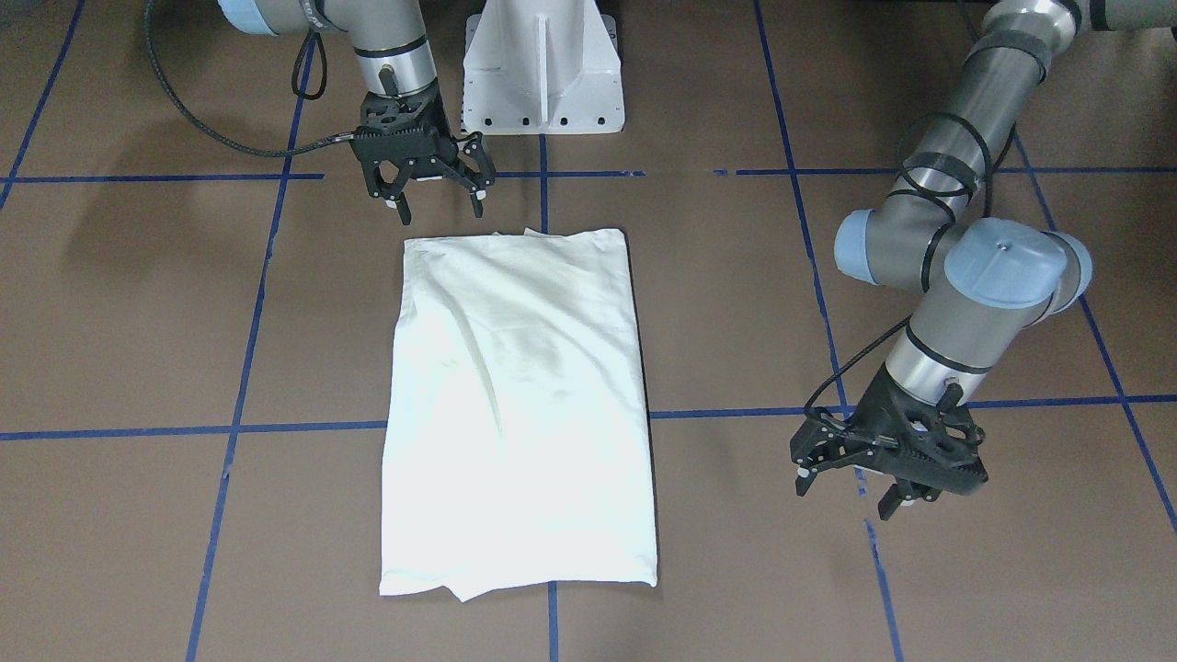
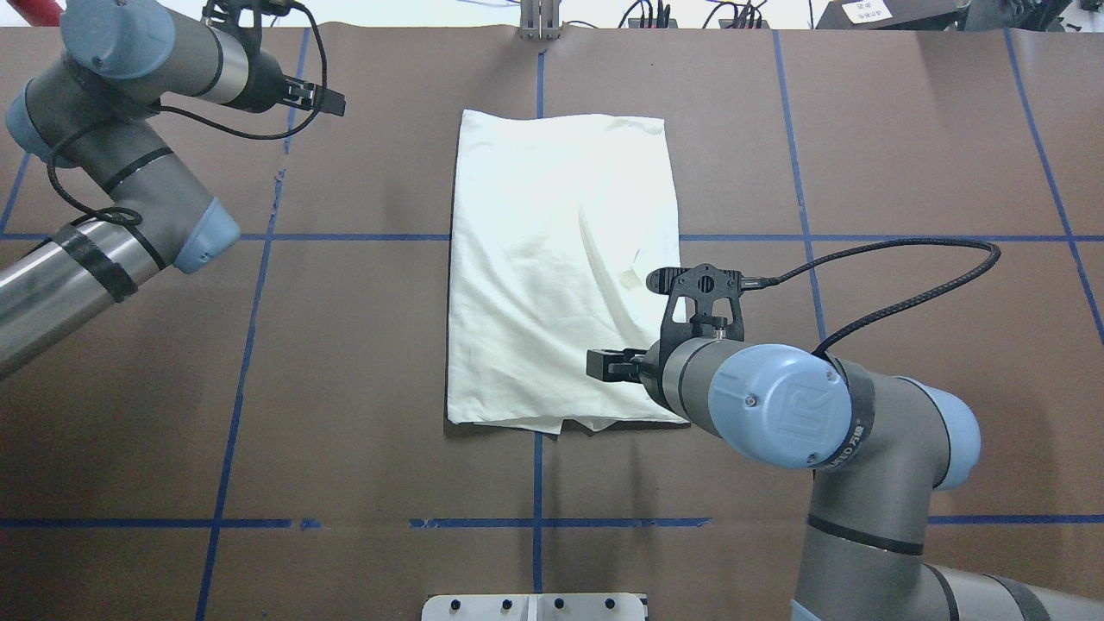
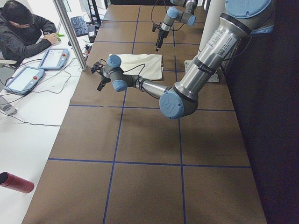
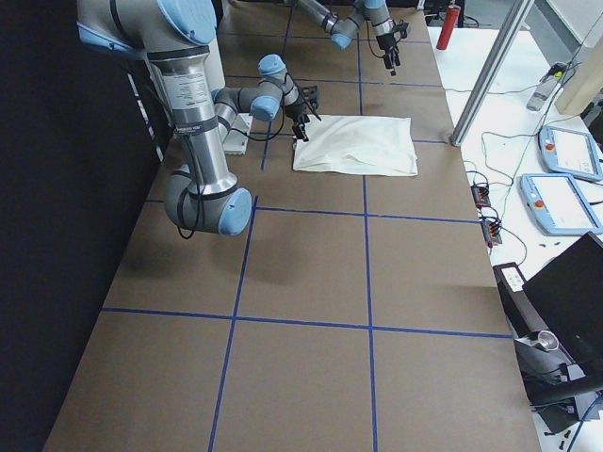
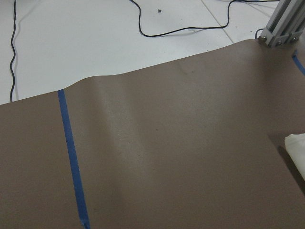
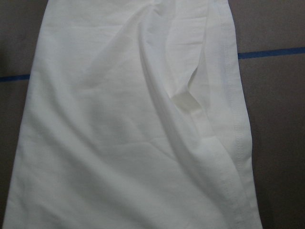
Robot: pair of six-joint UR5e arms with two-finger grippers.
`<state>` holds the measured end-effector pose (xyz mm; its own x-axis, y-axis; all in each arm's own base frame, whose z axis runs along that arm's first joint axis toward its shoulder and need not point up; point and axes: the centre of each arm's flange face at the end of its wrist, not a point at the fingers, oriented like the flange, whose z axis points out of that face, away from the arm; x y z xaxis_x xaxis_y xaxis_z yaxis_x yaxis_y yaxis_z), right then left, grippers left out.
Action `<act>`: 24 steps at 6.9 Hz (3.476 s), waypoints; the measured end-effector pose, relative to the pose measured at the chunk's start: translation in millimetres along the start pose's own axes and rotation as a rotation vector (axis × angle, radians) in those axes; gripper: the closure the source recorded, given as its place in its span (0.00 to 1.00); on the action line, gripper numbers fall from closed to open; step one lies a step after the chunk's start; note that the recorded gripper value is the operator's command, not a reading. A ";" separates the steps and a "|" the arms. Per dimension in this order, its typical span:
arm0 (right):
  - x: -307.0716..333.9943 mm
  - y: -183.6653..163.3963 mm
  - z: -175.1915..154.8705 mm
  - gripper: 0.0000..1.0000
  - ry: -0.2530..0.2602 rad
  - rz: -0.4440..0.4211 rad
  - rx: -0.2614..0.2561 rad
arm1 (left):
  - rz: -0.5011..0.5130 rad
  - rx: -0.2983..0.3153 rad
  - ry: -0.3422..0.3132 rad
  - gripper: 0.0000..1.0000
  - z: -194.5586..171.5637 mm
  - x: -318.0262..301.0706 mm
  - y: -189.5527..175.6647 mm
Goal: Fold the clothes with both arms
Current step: 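Raise the right gripper while the left gripper moves down toward the shirt, then position both grippers at the folded shirt's corners nearest the robot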
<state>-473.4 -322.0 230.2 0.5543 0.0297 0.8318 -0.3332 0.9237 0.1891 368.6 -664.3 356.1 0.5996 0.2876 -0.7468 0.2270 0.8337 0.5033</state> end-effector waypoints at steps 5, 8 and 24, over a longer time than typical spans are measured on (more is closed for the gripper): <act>50.3 0.2 -16.9 0.04 -0.184 0.329 0.019 | -0.392 -0.119 0.242 0.29 -61.3 159.7 167.2; 56.9 -0.7 -16.1 0.04 -0.178 0.367 0.037 | -0.606 -0.211 0.190 0.46 -52.0 222.4 254.8; 62.8 4.9 -4.8 0.31 -0.144 0.487 0.047 | -0.634 -0.271 0.158 1.00 -50.5 259.5 301.5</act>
<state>-436.5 -313.7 280.9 0.2162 0.3964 0.8922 -0.5624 0.7976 -0.2181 553.9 -314.5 292.2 0.2921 -0.2445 -0.9246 0.2848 0.9452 -0.1600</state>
